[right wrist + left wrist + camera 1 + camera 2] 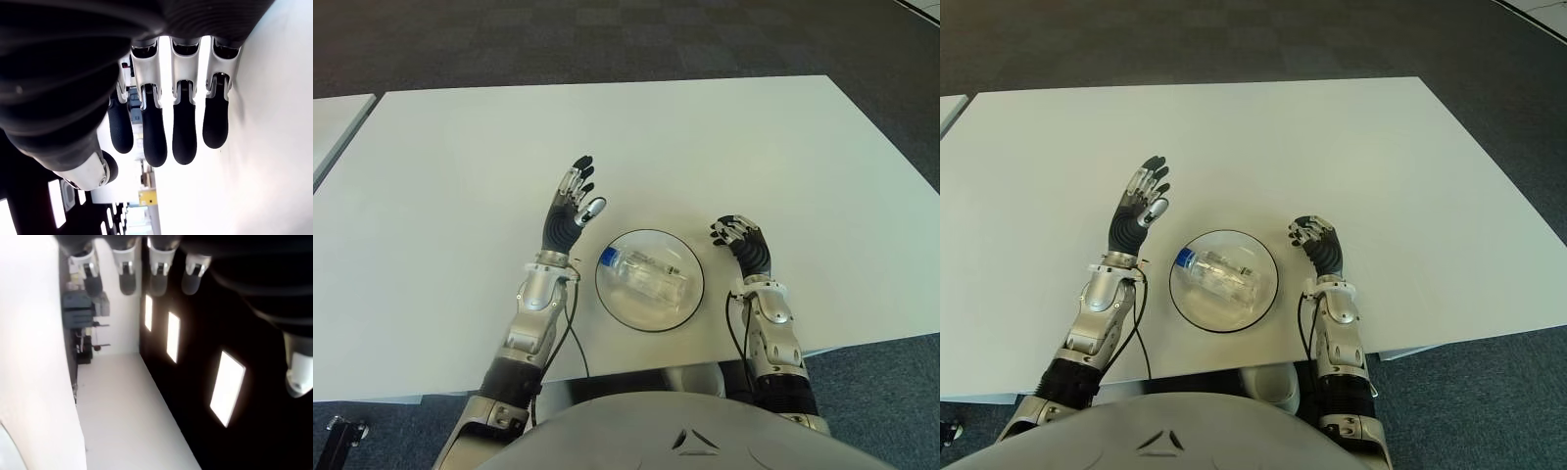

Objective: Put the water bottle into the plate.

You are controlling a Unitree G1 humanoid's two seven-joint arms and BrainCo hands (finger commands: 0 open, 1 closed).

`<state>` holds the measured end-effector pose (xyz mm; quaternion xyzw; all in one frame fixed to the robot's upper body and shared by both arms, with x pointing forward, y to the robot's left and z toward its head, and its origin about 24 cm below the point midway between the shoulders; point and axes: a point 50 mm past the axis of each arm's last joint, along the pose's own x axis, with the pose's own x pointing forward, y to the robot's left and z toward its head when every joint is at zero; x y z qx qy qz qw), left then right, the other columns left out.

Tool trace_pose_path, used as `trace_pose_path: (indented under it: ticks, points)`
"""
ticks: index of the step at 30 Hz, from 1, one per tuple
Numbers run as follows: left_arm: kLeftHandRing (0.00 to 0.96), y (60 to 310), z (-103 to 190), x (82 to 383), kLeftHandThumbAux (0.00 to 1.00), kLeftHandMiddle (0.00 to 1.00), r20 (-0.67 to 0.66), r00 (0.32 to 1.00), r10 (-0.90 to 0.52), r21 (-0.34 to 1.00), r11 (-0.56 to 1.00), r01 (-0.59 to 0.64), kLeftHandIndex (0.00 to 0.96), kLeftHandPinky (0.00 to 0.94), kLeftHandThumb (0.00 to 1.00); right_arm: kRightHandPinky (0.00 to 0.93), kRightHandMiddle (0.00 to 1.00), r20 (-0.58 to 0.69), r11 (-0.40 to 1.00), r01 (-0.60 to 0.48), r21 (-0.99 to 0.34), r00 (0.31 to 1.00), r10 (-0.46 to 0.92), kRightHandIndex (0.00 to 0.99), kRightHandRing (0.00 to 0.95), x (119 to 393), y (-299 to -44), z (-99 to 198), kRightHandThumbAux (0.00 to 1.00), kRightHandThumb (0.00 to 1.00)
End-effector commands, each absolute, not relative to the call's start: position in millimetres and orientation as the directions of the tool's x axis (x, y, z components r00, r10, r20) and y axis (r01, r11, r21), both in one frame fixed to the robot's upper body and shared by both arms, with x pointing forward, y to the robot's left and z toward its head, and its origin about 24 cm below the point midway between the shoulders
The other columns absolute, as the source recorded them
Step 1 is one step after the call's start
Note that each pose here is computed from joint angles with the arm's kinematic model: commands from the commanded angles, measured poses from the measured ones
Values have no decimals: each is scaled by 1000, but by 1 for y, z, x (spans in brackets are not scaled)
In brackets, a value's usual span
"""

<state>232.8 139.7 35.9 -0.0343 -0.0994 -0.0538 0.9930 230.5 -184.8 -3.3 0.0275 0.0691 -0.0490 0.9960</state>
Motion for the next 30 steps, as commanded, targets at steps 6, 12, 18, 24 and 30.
trace_pose_path:
  ticks: [6,12,18,24,30]
  points:
    - [0,151,19,225,554,0,107,993,-55,-160,984,72,0,65,156,519,509,-171,992,106,70,981,-92,430,507,228,-183,-9,732,708]
    - [38,160,11,219,590,41,57,998,-18,-173,984,28,50,162,159,523,511,-177,992,110,54,979,-99,430,507,228,-183,-9,732,708]
    - [268,173,1,208,657,243,-15,999,34,-151,988,-36,236,373,159,511,507,-182,992,112,56,978,-101,430,504,228,-184,-10,733,708]
    - [380,177,-5,202,742,345,-62,995,75,-132,988,-82,310,451,125,513,508,-176,992,109,59,980,-97,430,504,228,-184,-10,733,709]
    - [432,178,-12,198,785,404,-87,991,107,-99,988,-115,355,474,94,518,510,-174,993,103,55,980,-93,430,505,228,-184,-10,733,708]
